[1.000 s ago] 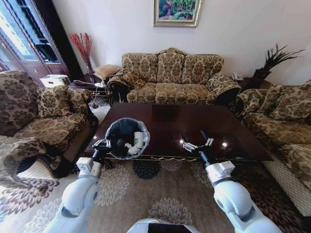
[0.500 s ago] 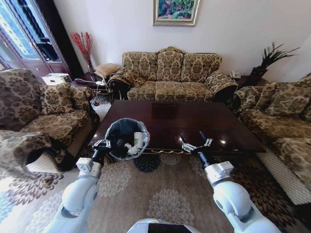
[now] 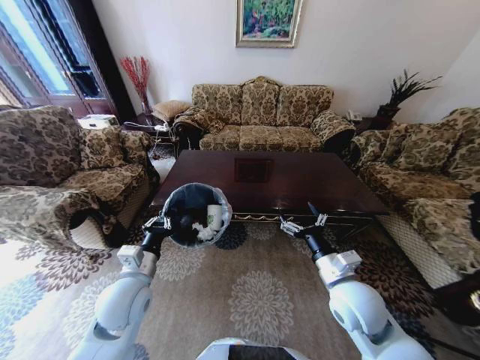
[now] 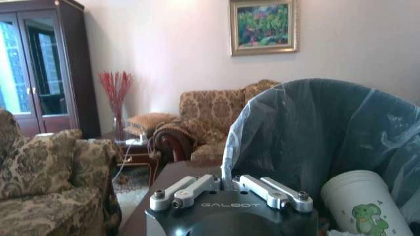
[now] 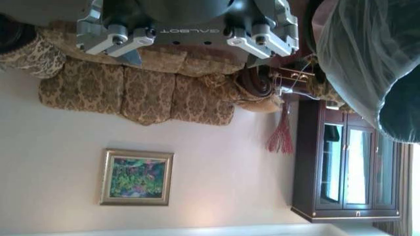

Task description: Move to the front of the table and place the trash on the table into the trash bin.

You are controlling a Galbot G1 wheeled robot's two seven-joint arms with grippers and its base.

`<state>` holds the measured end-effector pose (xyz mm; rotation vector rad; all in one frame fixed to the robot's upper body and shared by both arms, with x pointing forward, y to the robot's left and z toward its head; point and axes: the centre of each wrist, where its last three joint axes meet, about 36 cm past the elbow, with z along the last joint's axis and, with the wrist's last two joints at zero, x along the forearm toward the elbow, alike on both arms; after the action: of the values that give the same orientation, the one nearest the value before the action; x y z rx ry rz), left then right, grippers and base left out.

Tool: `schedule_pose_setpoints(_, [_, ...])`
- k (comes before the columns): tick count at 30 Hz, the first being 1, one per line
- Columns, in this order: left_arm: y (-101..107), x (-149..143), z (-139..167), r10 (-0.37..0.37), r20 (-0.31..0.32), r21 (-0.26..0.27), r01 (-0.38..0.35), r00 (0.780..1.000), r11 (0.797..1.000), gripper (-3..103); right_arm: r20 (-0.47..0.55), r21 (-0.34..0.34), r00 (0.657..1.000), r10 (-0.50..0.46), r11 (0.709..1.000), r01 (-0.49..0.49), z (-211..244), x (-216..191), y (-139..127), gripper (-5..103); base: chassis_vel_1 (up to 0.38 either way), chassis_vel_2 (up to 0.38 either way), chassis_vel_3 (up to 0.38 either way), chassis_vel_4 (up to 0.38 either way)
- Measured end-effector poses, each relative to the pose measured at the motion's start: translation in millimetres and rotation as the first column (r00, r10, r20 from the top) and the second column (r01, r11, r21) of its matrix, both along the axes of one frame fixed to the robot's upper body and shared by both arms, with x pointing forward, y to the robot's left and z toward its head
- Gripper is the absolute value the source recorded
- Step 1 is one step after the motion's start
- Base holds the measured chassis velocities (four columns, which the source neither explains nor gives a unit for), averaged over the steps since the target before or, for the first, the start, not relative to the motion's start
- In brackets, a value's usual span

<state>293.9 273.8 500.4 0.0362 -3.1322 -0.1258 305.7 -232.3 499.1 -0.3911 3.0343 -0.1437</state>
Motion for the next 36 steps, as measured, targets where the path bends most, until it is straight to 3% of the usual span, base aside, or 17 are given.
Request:
schedule_pose_setpoints(18, [0.4,-5.2,0.8,0.017,-0.028,0.017,-0.016,0.999,1.000,2,-0.006,0.007,1.000,0.002,1.000,-0.002,-1.4,-0.9,1.9,100,-0.013,0.012,0.008,-0.012])
schedule_pose_setpoints(26, [7.3,-0.9,-21.2,0.042,-0.117,0.026,-0.039,0.992,0.999,2,-0.015,0.012,1.000,-0.020,1.000,0.020,-7.2,-1.4,0.3,100,0.000,0.000,0.000,0.000])
schedule_pose_setpoints(31, [18.2,0.0,-35.5,0.062,-0.208,0.039,-0.055,0.976,0.998,2,-0.012,0.012,0.999,-0.045,0.999,0.045,-13.6,-0.1,-2.6,100,0.000,0.000,0.000,0.000])
schedule_pose_setpoints(36, [24.4,1.7,-47.0,0.070,-0.258,0.045,-0.061,0.964,0.997,2,-0.015,0.011,0.998,-0.055,0.998,0.055,-16.8,1.1,-3.6,100,0.000,0.000,0.000,0.000])
